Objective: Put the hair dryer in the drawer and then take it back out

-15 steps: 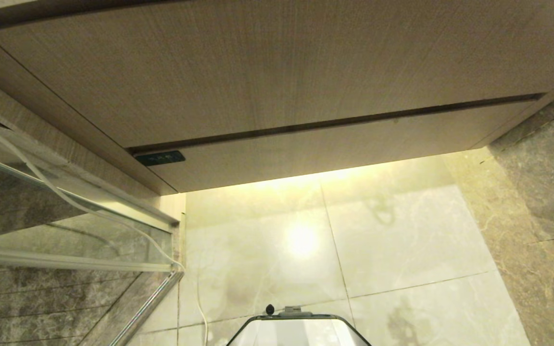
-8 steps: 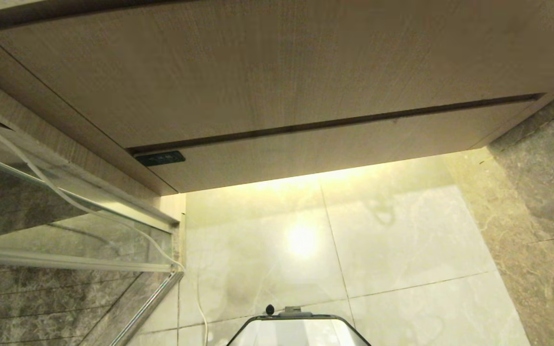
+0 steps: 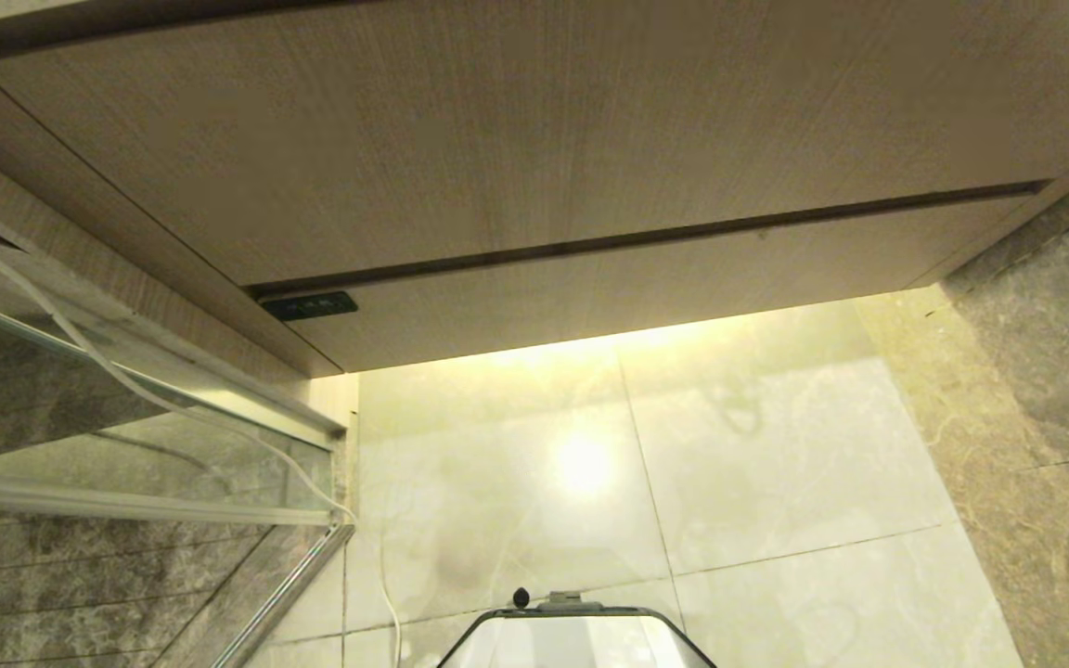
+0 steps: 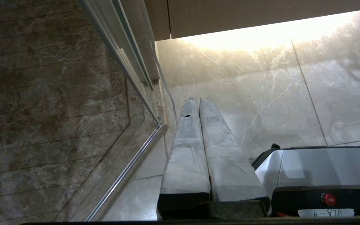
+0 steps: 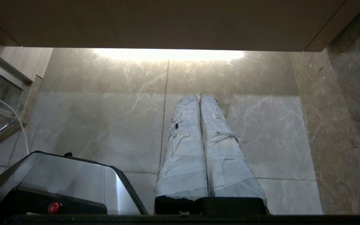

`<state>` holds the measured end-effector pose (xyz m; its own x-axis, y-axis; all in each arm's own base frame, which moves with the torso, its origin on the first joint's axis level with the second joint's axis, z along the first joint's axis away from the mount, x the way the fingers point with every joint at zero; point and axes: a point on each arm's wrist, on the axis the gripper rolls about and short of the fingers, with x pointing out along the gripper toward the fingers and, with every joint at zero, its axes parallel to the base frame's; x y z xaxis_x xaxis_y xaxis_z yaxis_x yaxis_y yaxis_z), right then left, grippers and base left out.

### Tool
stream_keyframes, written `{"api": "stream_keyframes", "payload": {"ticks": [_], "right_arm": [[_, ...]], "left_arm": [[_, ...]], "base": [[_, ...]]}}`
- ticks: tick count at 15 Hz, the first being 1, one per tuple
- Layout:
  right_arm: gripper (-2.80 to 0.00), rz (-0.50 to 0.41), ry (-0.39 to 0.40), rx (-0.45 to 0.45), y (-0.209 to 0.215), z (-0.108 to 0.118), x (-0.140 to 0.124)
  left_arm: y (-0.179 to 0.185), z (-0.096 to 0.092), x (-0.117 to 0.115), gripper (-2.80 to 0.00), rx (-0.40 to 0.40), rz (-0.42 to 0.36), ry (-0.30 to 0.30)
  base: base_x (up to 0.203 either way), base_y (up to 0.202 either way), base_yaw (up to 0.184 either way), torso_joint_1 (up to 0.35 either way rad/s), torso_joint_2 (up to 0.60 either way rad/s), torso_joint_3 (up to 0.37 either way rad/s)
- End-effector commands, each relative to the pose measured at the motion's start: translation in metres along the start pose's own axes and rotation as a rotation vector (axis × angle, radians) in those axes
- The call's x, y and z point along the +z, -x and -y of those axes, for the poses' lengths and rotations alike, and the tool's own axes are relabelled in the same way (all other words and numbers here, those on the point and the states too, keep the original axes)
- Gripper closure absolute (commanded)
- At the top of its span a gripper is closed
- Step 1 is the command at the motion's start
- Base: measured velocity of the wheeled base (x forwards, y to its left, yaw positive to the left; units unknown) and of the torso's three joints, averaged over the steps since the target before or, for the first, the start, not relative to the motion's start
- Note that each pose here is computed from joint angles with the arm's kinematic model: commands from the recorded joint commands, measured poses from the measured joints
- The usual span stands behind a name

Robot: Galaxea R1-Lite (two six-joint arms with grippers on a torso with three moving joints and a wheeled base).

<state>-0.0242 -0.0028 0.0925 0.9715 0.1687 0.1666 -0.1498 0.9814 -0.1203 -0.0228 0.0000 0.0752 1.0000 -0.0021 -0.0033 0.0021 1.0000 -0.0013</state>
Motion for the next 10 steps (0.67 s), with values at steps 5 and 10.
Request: {"api": "stream_keyframes", "payload": {"ticks": [5, 10], "right_arm": [[0.0, 0.0, 0.001, 0.002, 0.0016, -0.0014, -0.0118], [0.0, 0.0, 0.002, 0.002, 0.0016, -0.0014, -0.0118]], "left_arm": [[-0.0001, 0.0, -0.0005, 0.0, 0.001, -0.001, 0.0], [0.0, 0.0, -0.0001, 0.0, 0.001, 0.0, 0.0]], "base": [[0.0, 0.0, 0.0, 0.0, 0.0, 0.0], [0.0, 0.0, 0.0, 0.0, 0.0, 0.0]]}}
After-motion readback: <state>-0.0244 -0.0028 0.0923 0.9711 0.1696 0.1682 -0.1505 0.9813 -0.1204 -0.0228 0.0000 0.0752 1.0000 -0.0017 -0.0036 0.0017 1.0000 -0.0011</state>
